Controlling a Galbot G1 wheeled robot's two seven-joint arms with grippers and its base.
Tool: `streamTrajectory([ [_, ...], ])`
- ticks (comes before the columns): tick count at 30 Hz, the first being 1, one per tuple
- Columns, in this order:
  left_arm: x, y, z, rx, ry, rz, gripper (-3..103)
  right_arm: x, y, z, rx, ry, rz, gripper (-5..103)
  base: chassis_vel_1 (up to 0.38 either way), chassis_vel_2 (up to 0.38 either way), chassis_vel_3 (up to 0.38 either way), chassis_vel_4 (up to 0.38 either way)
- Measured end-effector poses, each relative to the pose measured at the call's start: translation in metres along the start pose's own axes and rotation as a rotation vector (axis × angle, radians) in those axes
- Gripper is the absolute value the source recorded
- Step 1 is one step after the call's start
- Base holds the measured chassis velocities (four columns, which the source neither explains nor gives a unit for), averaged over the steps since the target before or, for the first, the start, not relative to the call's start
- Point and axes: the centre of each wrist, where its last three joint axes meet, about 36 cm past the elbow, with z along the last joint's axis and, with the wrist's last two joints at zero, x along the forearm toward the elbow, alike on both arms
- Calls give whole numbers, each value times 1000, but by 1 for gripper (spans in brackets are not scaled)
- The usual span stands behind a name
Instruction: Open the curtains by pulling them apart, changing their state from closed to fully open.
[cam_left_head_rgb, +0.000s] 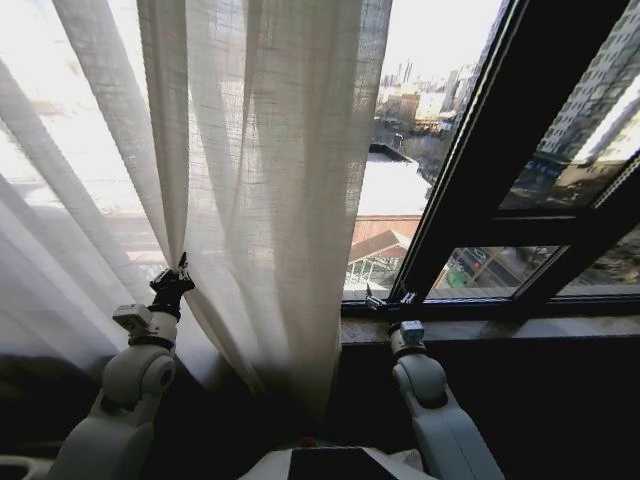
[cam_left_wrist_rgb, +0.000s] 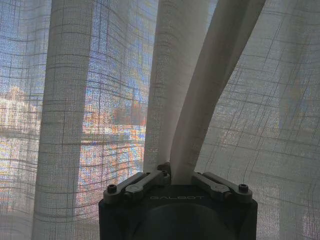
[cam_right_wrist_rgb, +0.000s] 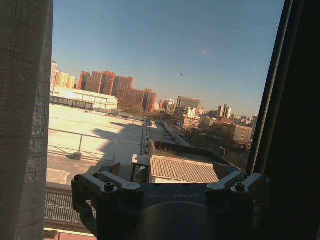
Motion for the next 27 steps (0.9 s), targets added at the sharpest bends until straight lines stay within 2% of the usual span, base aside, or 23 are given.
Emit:
streamTrajectory([
  [12,2,-2,1,3,4,-3,0,-2,-2,0,-7,-6,-8,100,-21,-18,10,5],
  [22,-2,0,9,56,8,-59,0,-3,2,2,-11,-3,-22,100,0,0,0,0],
  [26,-4,14,8,57,-1,-103,0,-5,2,3,-7,-2,-25,100,0,0,0,0],
  [27,-6,24,6,55,-6,-133,0,-7,3,3,-7,-4,-28,100,0,0,0,0],
])
